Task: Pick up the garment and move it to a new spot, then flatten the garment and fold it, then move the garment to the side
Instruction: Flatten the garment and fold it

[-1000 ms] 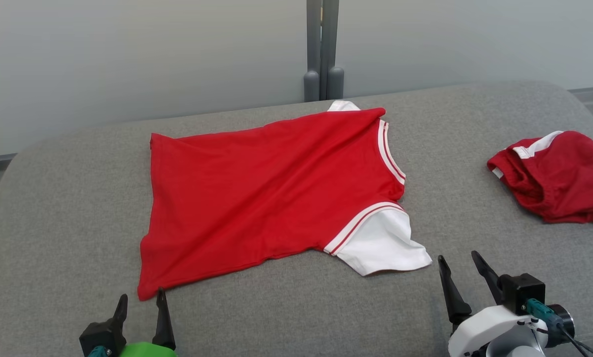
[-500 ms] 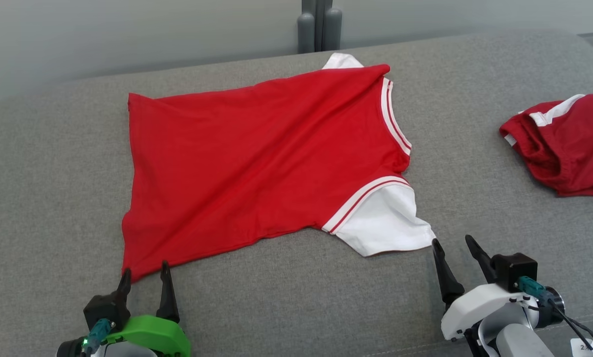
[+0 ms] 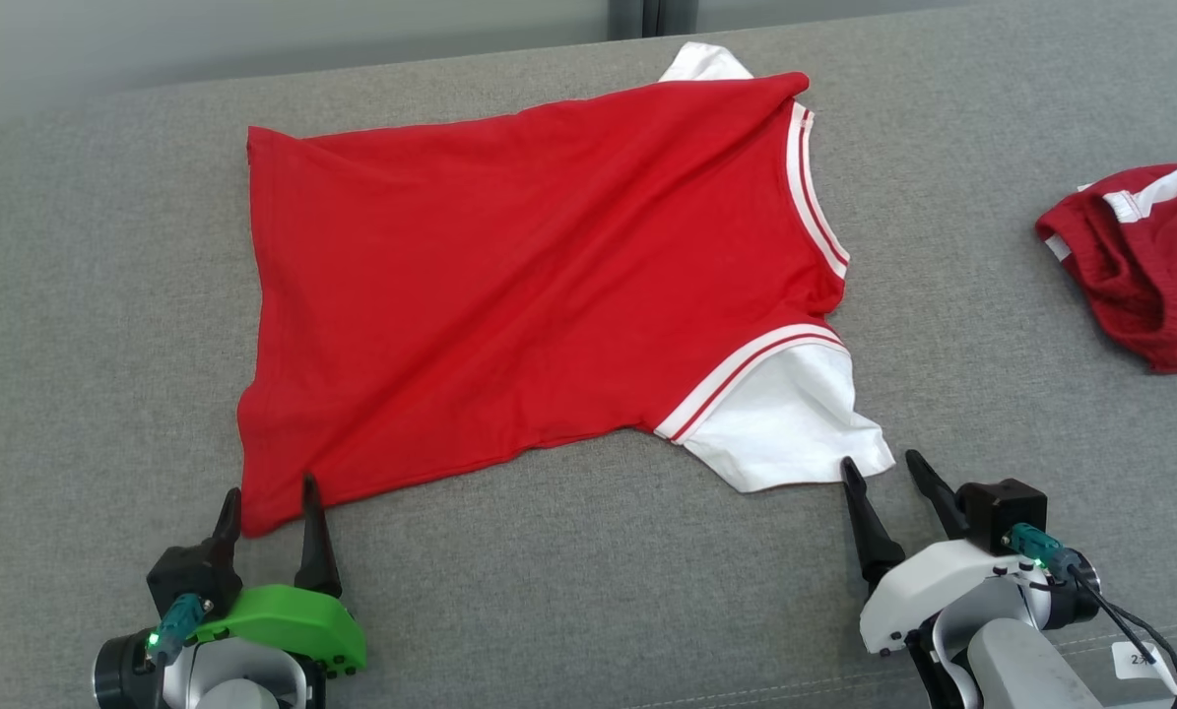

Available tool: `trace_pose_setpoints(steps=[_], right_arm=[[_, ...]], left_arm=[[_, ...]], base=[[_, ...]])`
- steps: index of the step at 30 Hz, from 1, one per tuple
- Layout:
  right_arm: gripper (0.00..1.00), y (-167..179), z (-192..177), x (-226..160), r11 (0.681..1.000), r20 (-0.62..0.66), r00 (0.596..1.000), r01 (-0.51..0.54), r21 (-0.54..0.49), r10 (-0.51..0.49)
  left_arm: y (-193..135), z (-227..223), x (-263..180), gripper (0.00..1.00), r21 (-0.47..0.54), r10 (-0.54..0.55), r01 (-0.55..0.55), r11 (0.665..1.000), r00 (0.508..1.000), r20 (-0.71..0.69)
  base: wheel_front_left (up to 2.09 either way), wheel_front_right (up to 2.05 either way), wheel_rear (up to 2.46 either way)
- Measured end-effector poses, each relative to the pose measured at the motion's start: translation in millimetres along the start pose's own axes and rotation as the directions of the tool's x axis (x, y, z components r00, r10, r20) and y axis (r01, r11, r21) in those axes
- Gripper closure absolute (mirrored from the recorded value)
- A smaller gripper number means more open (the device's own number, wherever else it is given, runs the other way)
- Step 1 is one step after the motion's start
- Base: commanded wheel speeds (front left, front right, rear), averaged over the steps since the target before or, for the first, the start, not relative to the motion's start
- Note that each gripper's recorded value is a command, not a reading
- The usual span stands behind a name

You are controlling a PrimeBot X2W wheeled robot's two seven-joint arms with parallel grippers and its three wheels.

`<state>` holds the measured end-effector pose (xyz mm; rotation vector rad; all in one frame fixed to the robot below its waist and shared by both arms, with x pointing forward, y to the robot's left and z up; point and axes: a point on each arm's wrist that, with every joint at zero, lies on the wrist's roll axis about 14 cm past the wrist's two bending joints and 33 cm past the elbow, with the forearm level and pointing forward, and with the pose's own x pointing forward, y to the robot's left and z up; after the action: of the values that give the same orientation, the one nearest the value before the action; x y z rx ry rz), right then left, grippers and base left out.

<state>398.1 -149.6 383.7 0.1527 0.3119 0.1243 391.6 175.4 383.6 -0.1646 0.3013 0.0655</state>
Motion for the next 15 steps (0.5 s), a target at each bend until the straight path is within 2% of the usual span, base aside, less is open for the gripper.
trace_pose_setpoints(steps=[9,15], right_arm=[[0.0,4,0,7,1.0,-0.001,1.0,-0.014,0.001,0.014],[0.0,4,2,6,1.0,0.004,1.0,-0.014,0.001,0.014]], left_arm=[[12,-5,11,0.0,-0.003,0.035,-0.035,0.999,0.999,-0.023],[13,-22,10,0.0,-0.041,0.043,-0.047,0.998,0.996,-0.082]], base=[[0.0,0.0,0.0],[0.0,0.0,0.0]])
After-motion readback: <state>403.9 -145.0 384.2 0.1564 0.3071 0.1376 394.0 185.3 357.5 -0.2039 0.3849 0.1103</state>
